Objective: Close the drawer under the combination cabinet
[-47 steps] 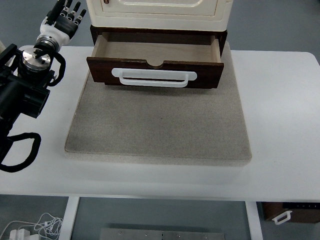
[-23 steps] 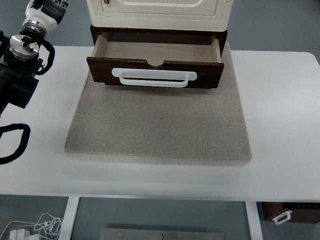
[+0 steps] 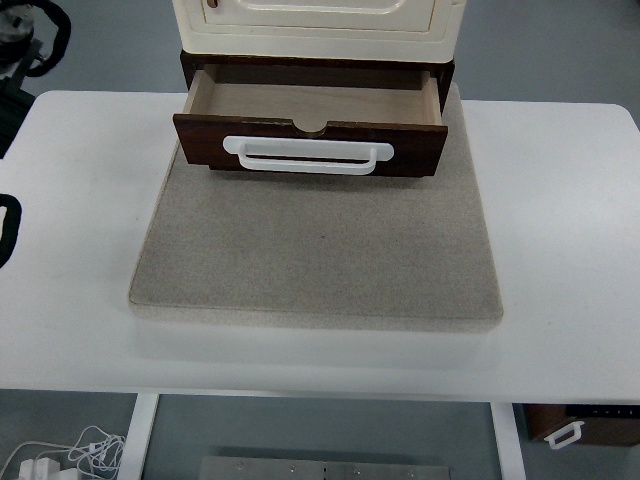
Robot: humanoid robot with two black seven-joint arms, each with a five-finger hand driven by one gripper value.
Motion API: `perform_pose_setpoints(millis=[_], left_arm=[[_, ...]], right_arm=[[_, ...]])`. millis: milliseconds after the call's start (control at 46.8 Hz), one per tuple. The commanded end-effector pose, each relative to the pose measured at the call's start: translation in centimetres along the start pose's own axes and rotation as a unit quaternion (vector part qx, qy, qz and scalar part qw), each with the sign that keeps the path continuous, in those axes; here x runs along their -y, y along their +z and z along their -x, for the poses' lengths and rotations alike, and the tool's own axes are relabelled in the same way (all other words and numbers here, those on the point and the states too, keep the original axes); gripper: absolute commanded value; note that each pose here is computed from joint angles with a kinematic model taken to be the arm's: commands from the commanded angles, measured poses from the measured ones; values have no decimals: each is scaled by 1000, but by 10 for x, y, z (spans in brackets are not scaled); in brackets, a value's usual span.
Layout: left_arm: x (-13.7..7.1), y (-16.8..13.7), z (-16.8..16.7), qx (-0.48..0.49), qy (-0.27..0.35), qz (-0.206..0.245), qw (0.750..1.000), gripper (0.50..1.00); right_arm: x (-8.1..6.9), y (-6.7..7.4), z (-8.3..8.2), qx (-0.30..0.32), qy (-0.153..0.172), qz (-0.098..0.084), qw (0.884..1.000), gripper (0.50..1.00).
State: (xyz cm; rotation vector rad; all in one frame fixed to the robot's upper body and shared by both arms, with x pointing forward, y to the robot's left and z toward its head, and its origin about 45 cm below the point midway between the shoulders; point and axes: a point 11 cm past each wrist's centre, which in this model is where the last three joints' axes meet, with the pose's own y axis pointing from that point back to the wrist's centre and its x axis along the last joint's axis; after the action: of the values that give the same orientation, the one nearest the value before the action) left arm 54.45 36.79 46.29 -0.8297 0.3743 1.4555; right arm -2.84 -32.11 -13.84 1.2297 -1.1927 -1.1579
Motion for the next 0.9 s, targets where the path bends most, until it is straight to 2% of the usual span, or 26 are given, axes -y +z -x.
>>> perform_pose_setpoints(millis=[0,107,256,470,748,876], left_arm=[[6,34,16,8,-16,28,999,996],[9,66,45,24,-50,49,997,999],[9,83,89,77,-108,50,990,996],[-1,86,132,124,-172,41,976,999],[-13,74,166,166,-227,20,959,996],[-19,59,190,199,-273,-2,941,996]], right_arm=[[0,0,0,0,0,0,1000,952],[0,1,0,0,0,0,1000,952],[0,1,0,0,0,0,1000,952],[0,1,0,0,0,0,1000,952],[0,1,0,0,0,0,1000,952],[0,1,0,0,0,0,1000,952]])
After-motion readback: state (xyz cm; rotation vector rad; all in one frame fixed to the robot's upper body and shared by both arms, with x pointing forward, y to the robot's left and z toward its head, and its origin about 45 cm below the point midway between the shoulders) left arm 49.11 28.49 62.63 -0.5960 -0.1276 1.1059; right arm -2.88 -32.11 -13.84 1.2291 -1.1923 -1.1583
